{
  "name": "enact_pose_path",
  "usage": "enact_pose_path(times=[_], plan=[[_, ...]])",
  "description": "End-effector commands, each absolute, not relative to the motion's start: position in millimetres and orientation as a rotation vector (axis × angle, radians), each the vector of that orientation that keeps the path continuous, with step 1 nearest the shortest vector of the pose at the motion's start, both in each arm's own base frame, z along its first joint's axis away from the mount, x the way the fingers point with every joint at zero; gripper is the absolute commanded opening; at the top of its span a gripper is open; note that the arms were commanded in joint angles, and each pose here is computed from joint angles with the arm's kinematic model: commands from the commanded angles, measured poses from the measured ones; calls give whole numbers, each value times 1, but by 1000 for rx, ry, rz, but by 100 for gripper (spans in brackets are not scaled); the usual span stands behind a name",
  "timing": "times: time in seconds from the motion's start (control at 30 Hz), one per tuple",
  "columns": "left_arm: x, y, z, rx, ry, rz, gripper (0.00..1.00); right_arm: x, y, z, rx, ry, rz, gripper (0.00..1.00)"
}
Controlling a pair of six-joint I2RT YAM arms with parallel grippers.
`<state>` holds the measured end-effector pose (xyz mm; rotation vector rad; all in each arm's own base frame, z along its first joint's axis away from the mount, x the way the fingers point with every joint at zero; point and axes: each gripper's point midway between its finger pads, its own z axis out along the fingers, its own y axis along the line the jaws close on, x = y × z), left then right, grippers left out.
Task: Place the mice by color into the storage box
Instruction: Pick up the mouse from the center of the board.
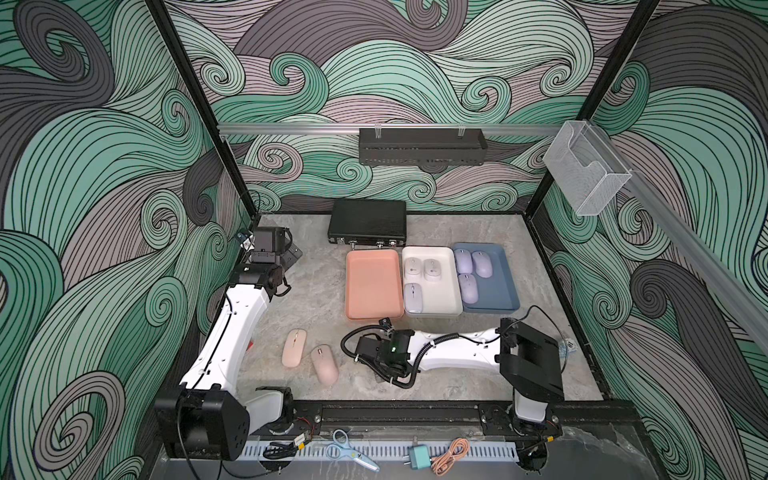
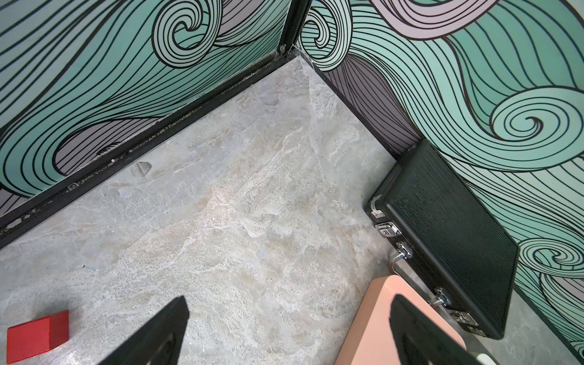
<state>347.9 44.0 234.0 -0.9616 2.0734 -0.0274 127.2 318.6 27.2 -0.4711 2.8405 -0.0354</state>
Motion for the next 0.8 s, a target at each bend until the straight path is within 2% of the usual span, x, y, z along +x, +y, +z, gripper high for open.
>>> enact_pose_path(times=[0.0,0.13,0.37,0.77], plan=[[351,41,240,-958,2066,-69,97,120,334,32,-556,2846,72,79],[354,36,238,-946,2085,-107,96,125,335,30,-588,2842,32,70],[358,29,235,-930,2118,-138,95,132,339,16,-577,2849,13,60],[359,26,234,-920,2130,-151,95,134,338,-4,-562,2894,-12,62]])
